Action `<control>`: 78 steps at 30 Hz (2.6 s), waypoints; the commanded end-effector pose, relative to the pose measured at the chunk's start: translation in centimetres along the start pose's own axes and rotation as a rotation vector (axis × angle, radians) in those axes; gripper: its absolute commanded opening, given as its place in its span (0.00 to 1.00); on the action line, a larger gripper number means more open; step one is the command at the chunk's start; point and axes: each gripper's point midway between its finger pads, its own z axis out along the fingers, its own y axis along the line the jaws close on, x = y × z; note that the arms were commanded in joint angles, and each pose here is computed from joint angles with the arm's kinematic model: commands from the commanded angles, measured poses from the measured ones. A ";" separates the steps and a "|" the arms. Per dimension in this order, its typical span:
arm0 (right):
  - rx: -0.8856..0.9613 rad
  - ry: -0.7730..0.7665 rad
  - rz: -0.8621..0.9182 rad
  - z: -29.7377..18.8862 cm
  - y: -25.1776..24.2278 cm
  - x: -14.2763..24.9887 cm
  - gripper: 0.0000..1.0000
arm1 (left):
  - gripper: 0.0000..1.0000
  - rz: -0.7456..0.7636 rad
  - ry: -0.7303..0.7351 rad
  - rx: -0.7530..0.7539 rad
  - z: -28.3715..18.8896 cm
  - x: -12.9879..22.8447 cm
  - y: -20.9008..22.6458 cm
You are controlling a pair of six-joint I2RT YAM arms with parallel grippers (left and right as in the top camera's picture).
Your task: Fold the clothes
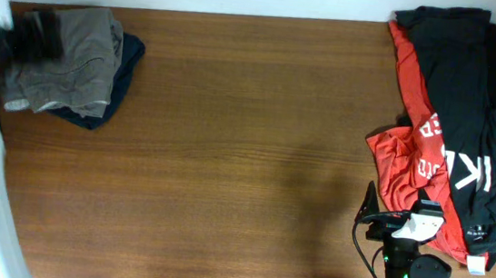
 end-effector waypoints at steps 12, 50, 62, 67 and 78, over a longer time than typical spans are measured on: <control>0.002 -0.002 0.007 0.0 -0.1 0.2 0.99 | 0.99 0.125 -0.254 0.221 -4.5 15.2 -10.5; 0.002 -0.002 0.007 0.0 -0.1 0.2 0.99 | 0.99 0.172 -0.497 0.200 -4.4 26.3 -12.2; 0.002 -0.002 0.007 0.0 -0.1 0.2 0.99 | 0.99 0.172 -0.496 0.200 -4.4 26.3 -12.2; 0.002 -0.002 0.007 0.0 -0.1 0.2 0.99 | 0.99 0.173 -0.497 0.200 -4.4 26.3 -12.2; 0.002 -0.002 0.007 0.0 -0.1 0.2 0.99 | 0.99 0.172 -0.496 0.200 -4.4 26.3 -12.2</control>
